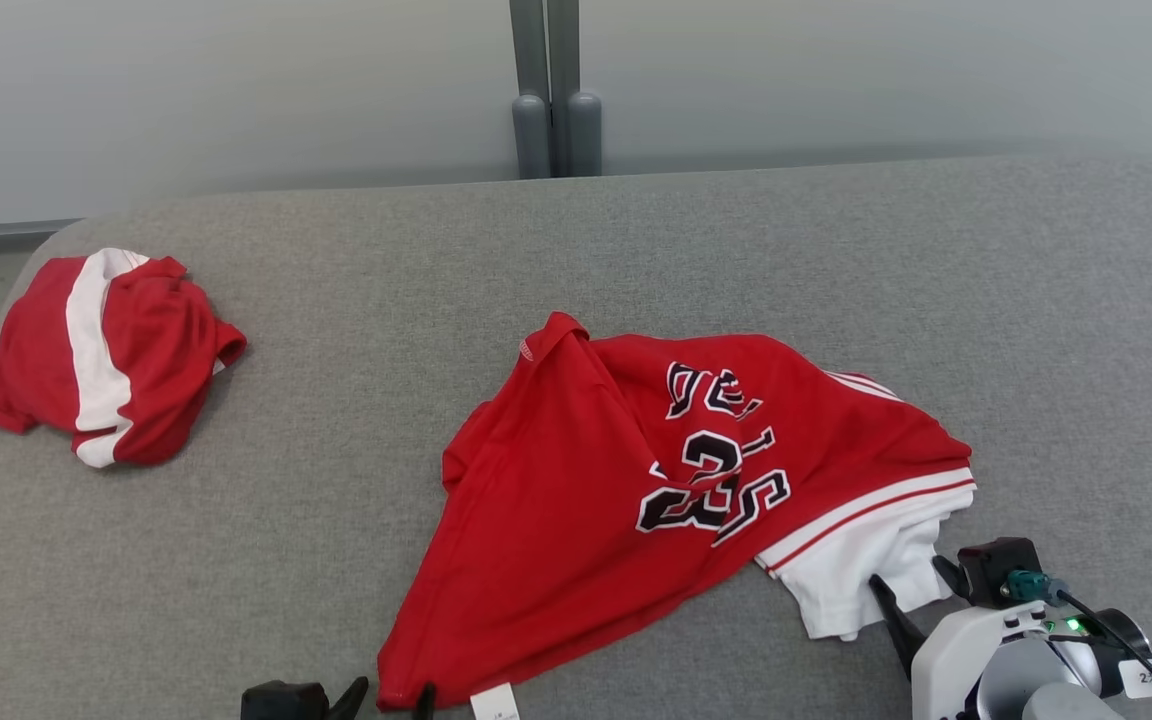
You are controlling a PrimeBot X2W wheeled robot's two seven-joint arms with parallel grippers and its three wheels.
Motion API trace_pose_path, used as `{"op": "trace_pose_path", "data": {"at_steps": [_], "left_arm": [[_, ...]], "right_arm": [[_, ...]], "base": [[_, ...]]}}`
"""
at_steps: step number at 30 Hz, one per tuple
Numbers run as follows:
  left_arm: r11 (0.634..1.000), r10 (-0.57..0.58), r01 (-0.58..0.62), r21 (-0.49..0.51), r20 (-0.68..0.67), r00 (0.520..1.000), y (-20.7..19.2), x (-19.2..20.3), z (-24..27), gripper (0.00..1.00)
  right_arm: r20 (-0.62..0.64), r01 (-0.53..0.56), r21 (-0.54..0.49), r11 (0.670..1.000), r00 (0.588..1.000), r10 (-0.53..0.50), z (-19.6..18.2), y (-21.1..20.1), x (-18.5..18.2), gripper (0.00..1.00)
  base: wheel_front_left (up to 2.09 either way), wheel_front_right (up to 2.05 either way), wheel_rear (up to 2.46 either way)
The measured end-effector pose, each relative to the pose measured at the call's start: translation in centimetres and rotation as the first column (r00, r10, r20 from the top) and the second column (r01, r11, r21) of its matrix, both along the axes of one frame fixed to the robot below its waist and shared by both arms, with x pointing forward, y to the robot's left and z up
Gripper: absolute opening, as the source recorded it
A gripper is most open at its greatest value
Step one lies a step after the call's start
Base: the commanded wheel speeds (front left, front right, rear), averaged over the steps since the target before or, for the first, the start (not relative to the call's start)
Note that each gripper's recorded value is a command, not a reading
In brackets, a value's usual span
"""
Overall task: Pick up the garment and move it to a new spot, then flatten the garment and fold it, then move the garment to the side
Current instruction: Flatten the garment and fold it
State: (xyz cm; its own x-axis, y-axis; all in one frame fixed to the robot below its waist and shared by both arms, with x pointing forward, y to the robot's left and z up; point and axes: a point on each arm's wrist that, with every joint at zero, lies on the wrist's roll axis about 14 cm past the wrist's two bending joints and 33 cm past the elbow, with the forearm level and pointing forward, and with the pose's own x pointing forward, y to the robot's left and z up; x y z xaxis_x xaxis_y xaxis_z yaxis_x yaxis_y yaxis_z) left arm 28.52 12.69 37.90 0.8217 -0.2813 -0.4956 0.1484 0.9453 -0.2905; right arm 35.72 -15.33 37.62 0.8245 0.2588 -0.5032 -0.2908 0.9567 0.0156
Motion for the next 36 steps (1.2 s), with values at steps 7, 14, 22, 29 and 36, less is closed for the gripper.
{"op": "trace_pose_path", "data": {"at_steps": [7, 14, 22, 29, 36], "left_arm": [[1.0, -0.014, 0.014, -0.004, -0.043, 0.999, 0.0, -0.5, -1.0, 1.0], [0.999, -0.029, 0.027, -0.021, -0.08, 0.996, -0.4, -1.1, -1.7, 0.44], [0.999, -0.031, 0.029, -0.024, -0.064, 0.997, -0.6, -0.7, -1.9, 0.46], [0.999, -0.028, 0.027, -0.021, -0.045, 0.999, -0.5, -0.3, -1.6, 0.49], [1.0, -0.025, 0.025, -0.014, -0.017, 1.0, -0.2, 0.1, -1.0, 0.65]], "right_arm": [[-0.02, -0.016, -0.006, 1.0, 1.0, 0.016, -0.4, 0.0, 0.2, 1.0], [-0.043, -0.007, -0.02, 1.0, 0.999, 0.006, -0.5, -0.5, 0.1, 1.0], [-0.077, -0.002, -0.035, 0.999, 0.997, -0.001, -0.9, -0.8, -0.1, 1.0], [-0.078, -0.005, -0.036, 0.999, 0.997, 0.002, -0.9, -0.7, -0.2, 1.0], [-0.074, 0.003, -0.043, 0.999, 0.997, -0.006, -0.8, -1.0, -0.2, 1.0]], "base": [[0.0, 0.0, 0.0], [0.0, 0.0, 0.0], [0.0, 0.0, 0.0], [0.0, 0.0, 0.0], [0.0, 0.0, 0.0]]}}
